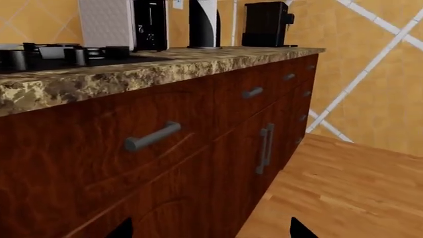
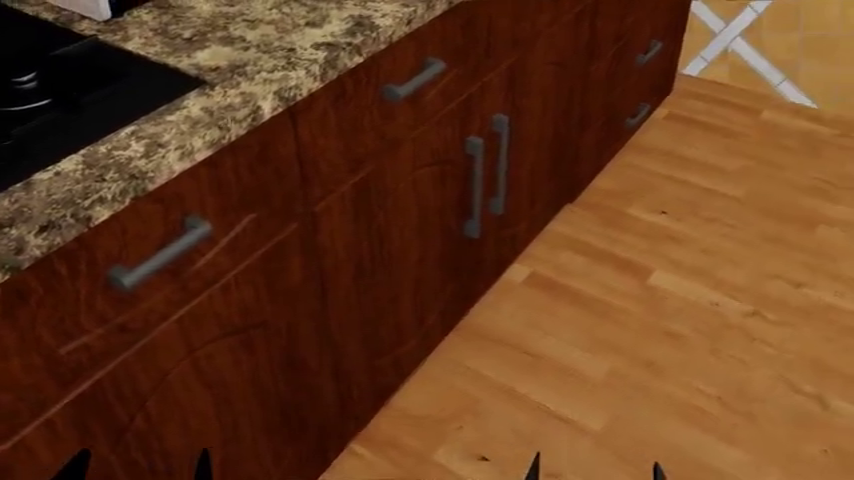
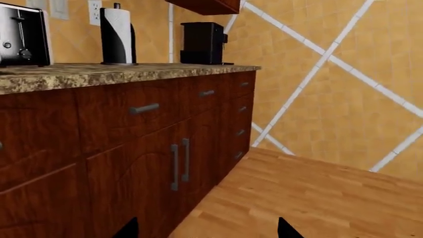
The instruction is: Navigate to the sink.
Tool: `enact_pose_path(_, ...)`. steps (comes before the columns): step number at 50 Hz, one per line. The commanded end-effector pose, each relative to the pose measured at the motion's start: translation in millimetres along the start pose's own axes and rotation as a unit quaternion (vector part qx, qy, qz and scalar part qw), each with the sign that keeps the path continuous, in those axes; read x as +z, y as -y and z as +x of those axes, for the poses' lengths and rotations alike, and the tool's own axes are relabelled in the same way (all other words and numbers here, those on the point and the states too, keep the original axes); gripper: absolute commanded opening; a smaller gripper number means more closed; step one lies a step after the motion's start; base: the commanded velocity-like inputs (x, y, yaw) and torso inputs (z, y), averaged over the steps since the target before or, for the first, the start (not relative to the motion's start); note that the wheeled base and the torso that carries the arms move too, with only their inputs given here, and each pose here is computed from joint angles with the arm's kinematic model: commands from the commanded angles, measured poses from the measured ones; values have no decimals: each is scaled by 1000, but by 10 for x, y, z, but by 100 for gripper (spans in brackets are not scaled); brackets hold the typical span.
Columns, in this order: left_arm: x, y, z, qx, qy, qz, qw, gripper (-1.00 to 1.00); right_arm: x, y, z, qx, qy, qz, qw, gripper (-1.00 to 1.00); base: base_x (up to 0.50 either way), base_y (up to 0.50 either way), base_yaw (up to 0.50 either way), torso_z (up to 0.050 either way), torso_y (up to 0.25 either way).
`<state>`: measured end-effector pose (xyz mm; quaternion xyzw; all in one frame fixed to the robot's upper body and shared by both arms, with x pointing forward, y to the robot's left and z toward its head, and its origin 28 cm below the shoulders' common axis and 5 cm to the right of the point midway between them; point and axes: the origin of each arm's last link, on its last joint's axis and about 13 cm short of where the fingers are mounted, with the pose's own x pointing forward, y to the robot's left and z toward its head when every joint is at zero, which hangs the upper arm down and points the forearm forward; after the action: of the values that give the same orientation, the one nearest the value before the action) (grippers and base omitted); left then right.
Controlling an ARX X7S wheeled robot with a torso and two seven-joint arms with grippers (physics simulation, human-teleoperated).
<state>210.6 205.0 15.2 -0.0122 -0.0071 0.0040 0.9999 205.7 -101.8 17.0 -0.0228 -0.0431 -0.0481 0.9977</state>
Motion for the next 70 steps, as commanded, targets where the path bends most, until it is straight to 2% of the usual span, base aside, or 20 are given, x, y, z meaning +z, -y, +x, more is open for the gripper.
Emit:
enact_pose_path(1, -1, -2, 1, -1, -1, -1, 1000, 100, 1, 3, 2, -1, -3, 4, 1000, 100, -29, 46, -500, 0, 0)
enact_pose_path(70, 0, -3, 6, -5, 1, 0, 1000, 100, -10, 11, 32, -8, -16, 10, 1000, 100, -24, 75, -500, 0, 0)
